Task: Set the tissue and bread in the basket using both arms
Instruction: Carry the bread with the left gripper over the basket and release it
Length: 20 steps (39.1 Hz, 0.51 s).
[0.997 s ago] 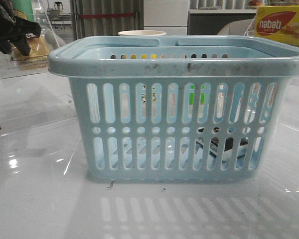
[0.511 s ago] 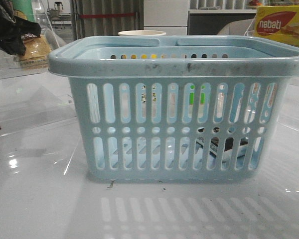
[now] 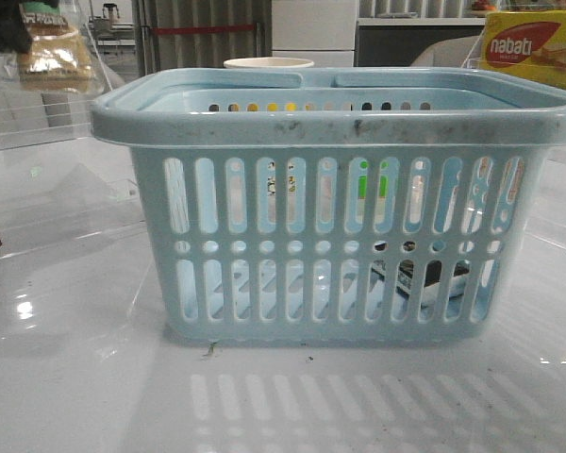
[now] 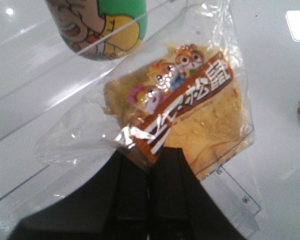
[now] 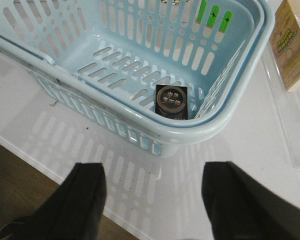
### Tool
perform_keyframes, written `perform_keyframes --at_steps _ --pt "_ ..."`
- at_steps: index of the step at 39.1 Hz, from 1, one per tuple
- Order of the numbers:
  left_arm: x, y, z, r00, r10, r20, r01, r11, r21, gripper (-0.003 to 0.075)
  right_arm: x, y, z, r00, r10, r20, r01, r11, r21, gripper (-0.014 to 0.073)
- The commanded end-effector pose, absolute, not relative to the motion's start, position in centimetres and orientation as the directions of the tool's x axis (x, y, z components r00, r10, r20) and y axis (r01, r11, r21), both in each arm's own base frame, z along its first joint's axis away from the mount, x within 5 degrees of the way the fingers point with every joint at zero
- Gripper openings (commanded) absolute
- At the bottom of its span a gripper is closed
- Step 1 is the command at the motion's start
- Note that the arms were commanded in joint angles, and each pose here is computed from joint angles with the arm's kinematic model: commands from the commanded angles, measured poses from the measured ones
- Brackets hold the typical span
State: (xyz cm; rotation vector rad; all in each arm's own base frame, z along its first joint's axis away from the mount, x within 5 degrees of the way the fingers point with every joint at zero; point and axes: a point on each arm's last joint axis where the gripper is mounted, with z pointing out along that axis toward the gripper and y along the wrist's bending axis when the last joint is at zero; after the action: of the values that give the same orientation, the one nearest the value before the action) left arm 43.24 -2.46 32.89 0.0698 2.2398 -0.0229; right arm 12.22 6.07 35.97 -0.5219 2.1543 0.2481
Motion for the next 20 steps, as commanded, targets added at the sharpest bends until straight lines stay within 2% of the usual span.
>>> perform_keyframes --at_steps 1,10,20 --pt "40.6 -2.7 39.3 -0.466 0.031 -0.884 0.066 0.998 0.0 0.0091 12.4 6.1 37.4 -0.447 -0.25 -0.859 -0.455 0.89 -0.022 0.0524" --pt "36.5 -4.5 43.4 -0.423 0.07 -0.903 0.13 0.991 0.016 0.0091 12.4 6.1 37.4 -0.447 -0.25 -0.859 -0.455 0.89 -0.022 0.0524" --pt "30.5 -11.0 46.5 -0.367 0.25 -0.896 0.381 0.919 0.101 0.0091 12.4 6.1 37.4 -0.447 -0.25 -0.859 -0.455 0.89 -0.022 0.0524"
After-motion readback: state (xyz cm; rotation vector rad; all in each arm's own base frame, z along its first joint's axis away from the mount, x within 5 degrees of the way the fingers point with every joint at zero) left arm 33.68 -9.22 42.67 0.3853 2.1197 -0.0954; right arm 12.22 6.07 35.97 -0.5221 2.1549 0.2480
